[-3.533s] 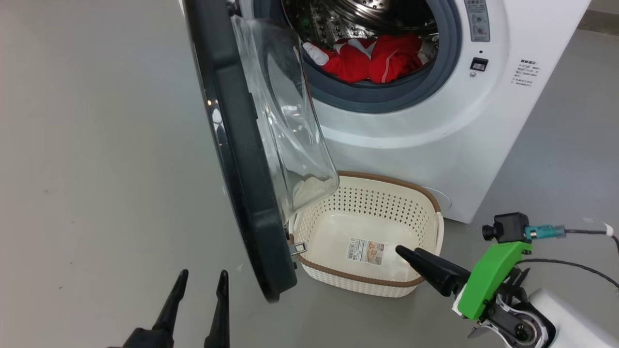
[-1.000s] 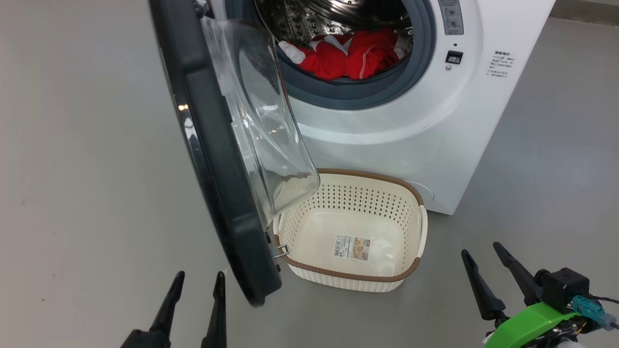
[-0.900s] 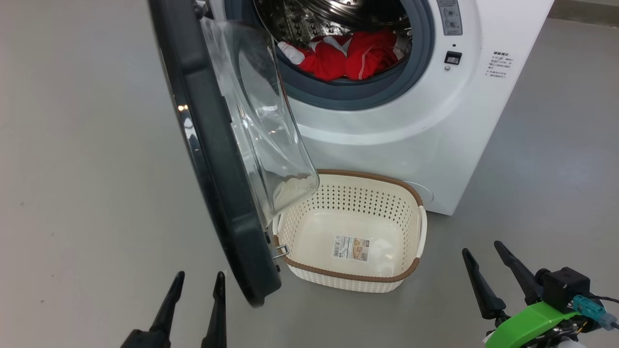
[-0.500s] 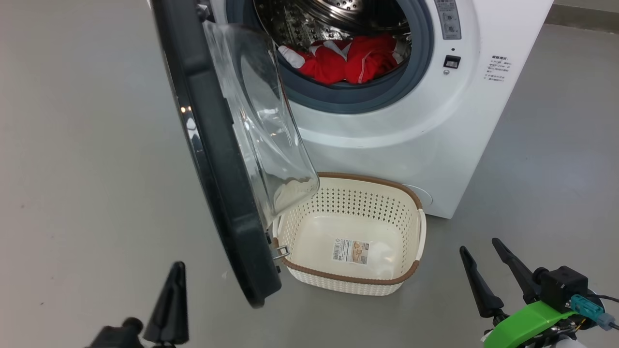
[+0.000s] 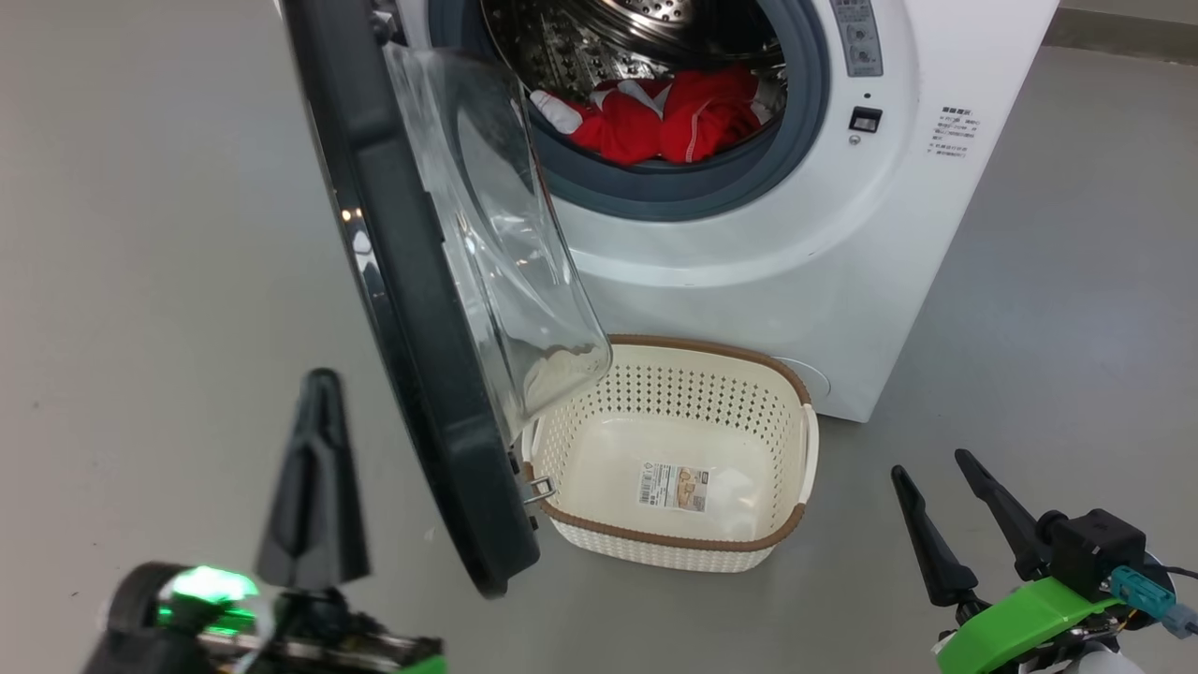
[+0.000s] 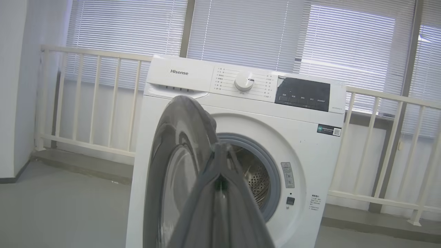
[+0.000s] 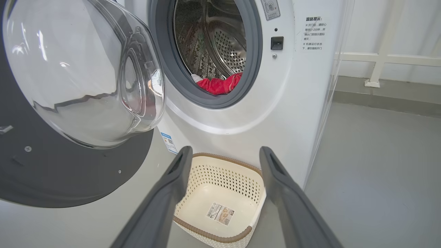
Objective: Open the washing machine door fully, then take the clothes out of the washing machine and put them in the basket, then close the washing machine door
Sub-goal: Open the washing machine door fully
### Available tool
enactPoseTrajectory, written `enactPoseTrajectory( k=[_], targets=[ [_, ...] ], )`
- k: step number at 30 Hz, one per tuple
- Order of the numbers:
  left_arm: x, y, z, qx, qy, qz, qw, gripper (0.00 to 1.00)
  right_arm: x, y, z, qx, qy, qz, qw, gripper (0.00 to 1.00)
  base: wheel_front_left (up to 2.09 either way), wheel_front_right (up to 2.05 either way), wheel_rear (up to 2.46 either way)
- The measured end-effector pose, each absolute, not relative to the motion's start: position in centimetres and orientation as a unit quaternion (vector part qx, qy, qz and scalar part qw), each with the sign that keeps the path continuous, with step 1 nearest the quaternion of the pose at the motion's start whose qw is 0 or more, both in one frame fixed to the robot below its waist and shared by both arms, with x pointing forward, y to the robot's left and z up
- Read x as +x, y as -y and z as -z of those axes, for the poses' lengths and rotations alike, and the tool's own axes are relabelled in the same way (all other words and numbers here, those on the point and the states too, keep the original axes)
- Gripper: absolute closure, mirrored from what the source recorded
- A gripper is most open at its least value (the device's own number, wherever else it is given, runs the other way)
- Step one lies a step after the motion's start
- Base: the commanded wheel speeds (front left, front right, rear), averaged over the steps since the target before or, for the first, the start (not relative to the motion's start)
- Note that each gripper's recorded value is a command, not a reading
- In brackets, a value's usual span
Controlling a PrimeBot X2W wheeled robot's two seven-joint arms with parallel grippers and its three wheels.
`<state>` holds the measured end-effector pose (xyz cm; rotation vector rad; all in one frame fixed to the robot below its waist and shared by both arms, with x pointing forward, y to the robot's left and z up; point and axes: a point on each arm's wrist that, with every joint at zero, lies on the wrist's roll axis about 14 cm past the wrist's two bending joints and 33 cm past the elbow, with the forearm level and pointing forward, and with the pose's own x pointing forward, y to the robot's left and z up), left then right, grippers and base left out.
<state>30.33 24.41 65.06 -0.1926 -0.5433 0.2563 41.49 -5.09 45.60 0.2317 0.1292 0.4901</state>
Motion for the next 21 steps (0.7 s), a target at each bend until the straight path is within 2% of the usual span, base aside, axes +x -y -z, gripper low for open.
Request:
enactPoseTrajectory(
  k=[5,10,21],
  targets=[
    [31.3,-19.4,-65.3,-0.106,0.263,-0.050,0.958,1.00,41.6,5.4,-45.6,0.115,-0.063,-0.238,0.962,0.00,0.00,0.00,0.00],
    [32.3,-16.4,-62.8,-0.122,0.218,-0.009,0.968,1.00,41.6,5.7,-45.6,0.116,-0.063,-0.233,0.963,0.00,0.00,0.00,0.00],
    [34.1,-14.4,-56.0,-0.165,0.105,0.007,0.981,1.00,41.6,6.1,-45.1,0.118,-0.068,-0.227,0.964,0.00,0.00,0.00,0.00]
  ],
)
